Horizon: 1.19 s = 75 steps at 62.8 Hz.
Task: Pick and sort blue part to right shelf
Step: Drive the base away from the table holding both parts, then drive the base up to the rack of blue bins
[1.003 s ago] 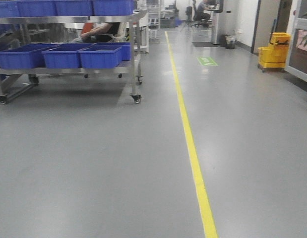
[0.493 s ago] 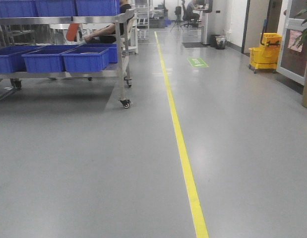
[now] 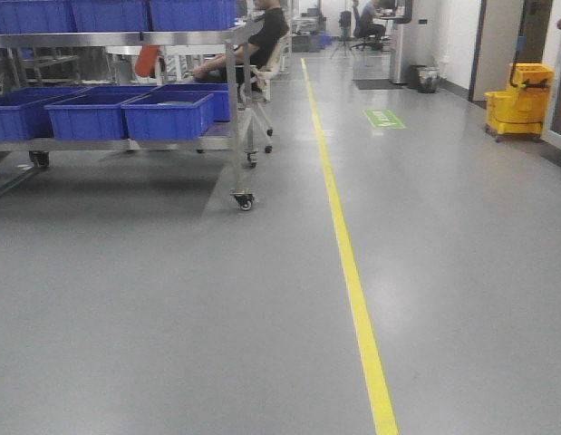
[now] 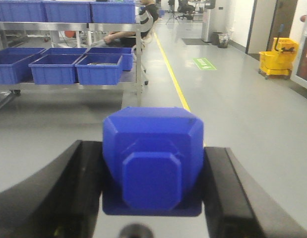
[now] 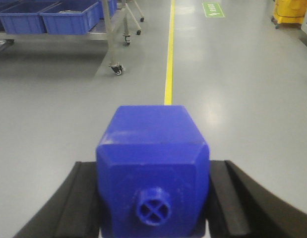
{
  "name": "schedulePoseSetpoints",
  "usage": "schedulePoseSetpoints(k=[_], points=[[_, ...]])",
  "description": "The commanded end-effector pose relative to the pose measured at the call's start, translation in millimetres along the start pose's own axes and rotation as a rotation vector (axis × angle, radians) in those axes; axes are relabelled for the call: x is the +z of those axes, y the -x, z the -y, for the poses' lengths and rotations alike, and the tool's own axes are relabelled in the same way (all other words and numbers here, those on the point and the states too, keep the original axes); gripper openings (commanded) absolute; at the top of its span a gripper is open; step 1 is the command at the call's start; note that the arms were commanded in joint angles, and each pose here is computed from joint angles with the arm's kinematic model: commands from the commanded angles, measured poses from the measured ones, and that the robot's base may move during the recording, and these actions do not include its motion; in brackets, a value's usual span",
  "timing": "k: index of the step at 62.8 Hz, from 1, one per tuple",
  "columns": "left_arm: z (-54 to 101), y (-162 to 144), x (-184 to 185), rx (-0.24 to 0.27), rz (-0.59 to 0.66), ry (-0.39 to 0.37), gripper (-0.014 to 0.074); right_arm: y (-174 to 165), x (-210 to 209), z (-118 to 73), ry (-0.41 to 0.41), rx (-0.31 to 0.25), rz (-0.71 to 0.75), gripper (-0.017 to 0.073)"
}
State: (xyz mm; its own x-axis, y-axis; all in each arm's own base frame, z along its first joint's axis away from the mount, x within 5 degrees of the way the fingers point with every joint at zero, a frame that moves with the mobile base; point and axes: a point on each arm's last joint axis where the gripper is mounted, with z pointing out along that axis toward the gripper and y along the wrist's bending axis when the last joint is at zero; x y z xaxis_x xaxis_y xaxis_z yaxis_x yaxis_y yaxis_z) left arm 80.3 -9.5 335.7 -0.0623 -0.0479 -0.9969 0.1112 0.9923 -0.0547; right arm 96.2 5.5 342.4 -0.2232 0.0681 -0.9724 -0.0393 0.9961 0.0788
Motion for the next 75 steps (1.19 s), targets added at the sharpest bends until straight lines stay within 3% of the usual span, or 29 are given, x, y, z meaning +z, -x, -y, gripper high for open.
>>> schedulePoseSetpoints(k=[1,75], points=[[0.2,18.7,-2.7,-0.001,0.124,0.003,0.0315,16.6,-3.6,-0.6,0.001,-0.013,0.114,0.0358],[0.2,18.5,-2.6,-0.001,0.122,0.003,0.0315,16.6,-3.6,-0.6,0.001,-0.013,0.114,0.0358]])
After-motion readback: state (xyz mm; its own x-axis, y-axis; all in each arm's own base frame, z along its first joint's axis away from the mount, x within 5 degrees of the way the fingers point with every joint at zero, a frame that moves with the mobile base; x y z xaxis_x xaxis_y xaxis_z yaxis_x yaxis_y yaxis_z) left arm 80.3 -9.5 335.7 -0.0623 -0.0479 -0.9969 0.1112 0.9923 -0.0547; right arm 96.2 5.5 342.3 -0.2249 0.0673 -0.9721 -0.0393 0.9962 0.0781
